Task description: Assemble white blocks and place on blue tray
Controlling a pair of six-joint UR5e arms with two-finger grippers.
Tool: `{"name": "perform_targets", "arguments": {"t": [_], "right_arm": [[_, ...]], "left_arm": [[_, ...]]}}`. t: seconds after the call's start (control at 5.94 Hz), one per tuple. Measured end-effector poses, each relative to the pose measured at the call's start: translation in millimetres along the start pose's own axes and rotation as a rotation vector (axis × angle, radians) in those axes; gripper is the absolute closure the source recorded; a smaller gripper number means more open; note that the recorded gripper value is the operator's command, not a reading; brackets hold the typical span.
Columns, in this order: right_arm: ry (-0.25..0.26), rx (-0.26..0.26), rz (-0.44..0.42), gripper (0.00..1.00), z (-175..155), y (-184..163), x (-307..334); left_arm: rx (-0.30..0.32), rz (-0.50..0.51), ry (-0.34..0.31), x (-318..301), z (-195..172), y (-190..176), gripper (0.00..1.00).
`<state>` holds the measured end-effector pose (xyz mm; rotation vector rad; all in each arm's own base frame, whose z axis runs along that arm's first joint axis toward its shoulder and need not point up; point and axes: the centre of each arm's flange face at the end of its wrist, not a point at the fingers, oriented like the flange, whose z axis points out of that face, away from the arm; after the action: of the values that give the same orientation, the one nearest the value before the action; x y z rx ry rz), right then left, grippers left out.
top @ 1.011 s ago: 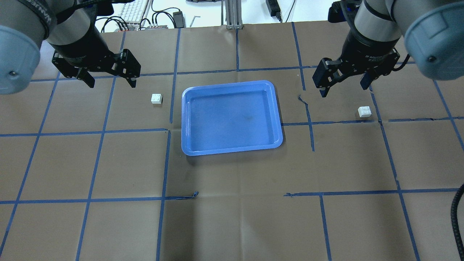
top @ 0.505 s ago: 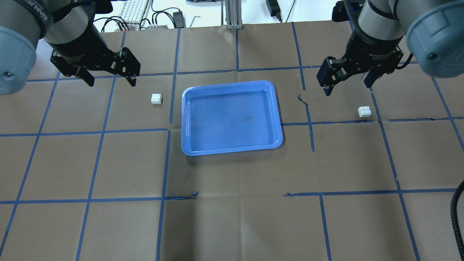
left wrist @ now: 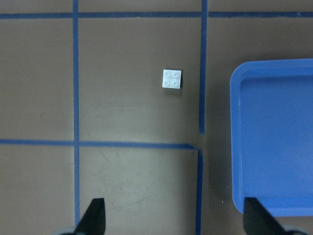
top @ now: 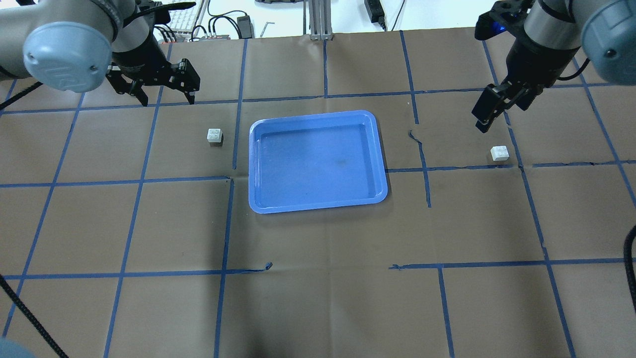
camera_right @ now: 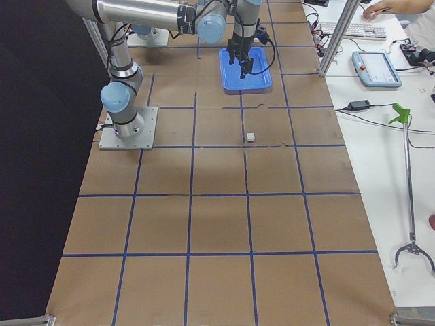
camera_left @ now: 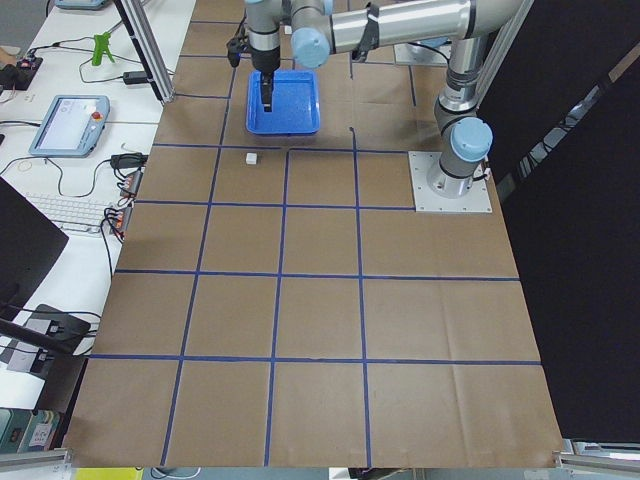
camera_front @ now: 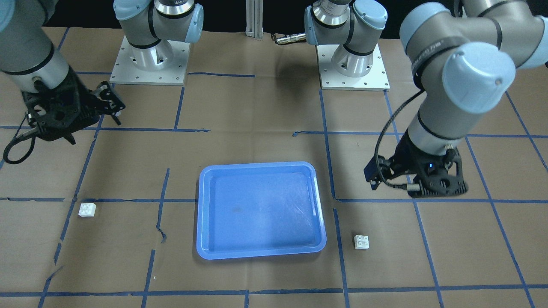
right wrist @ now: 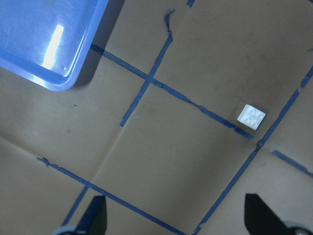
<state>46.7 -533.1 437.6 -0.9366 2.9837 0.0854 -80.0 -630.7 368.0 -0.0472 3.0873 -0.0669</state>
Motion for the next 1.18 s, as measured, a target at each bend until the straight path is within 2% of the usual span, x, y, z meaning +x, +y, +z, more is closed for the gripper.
{"name": "perform_targets", "arguments": {"t": [0.17, 0.34, 0.51, 0.67, 0.84, 1.01, 1.18], "right_arm": [[0.019, 0.021, -0.199, 0.00, 12, 0, 32], [0.045, 0.035, -0.436, 0.00, 24, -2, 57], [0.059, 0.035, -0.669, 0.00, 37, -5, 75], [0.046, 0.054, -0.839, 0.00, 53, -6, 91], [0.014, 0.123, -0.930, 0.00, 69, -4, 109], [-0.026, 0.218, -0.979, 0.00, 89, -1, 131], [-0.068, 0.308, -0.987, 0.00, 114, 4, 154]], "left_arm": [[0.008, 0.011, 0.003, 1, 68, -34, 0.00], [0.002, 0.039, 0.006, 3, 120, -48, 0.00], [-0.012, 0.080, 0.008, 5, 156, -49, 0.00], [-0.027, 0.110, 0.018, 8, 182, -43, 0.01], [-0.041, 0.120, 0.031, 10, 197, -36, 0.59], [-0.046, 0.127, 0.035, 10, 201, -32, 0.85], [-0.041, 0.134, 0.034, 10, 199, -33, 0.89]]}}
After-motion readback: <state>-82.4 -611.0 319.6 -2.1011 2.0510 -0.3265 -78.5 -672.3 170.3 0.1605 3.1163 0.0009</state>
